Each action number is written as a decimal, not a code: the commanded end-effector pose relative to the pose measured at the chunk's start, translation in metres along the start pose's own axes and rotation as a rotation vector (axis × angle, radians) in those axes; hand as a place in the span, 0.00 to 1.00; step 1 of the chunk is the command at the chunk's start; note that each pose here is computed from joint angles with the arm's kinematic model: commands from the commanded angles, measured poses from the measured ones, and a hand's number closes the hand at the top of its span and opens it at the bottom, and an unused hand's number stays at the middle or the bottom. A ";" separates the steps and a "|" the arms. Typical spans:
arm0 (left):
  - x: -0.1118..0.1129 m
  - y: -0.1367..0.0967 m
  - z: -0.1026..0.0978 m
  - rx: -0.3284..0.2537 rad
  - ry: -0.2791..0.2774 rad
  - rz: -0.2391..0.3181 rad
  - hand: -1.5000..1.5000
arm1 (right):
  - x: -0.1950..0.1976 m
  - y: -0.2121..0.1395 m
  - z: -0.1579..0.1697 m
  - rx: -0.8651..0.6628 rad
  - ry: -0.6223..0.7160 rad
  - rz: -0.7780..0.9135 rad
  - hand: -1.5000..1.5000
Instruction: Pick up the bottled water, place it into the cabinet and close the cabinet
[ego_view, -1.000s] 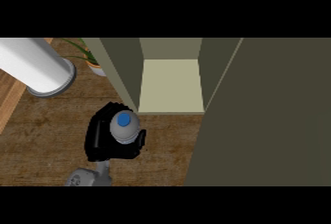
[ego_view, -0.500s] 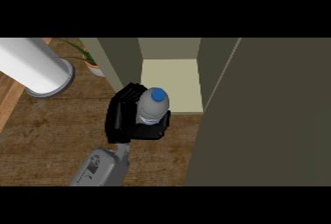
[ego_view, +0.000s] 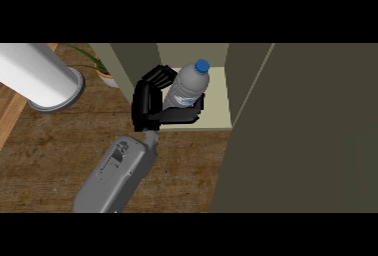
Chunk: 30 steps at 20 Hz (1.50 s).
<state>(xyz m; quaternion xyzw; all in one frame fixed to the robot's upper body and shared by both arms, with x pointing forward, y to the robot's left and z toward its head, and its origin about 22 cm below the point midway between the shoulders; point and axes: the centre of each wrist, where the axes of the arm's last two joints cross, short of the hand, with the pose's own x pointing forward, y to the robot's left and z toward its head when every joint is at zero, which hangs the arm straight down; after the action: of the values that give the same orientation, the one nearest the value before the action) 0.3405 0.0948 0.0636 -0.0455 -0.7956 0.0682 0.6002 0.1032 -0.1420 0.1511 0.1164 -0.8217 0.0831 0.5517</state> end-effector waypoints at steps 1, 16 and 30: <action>-0.011 -0.004 -0.009 0.004 -0.002 -0.070 1.00 | 0.030 -0.005 0.008 -0.006 -0.042 -0.003 0.00; -0.025 -0.008 -0.073 0.092 0.060 -0.283 1.00 | 0.032 -0.012 0.013 0.020 -0.049 -0.016 0.00; -0.059 0.016 -0.070 0.181 0.091 -0.461 1.00 | 0.018 -0.005 0.008 0.033 -0.047 -0.005 0.00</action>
<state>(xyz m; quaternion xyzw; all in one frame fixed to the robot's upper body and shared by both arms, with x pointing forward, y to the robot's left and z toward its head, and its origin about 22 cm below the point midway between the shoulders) 0.4249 0.0983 0.0355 0.1798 -0.7500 -0.0034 0.6365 0.0995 -0.1486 0.1542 0.1223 -0.8245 0.0904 0.5451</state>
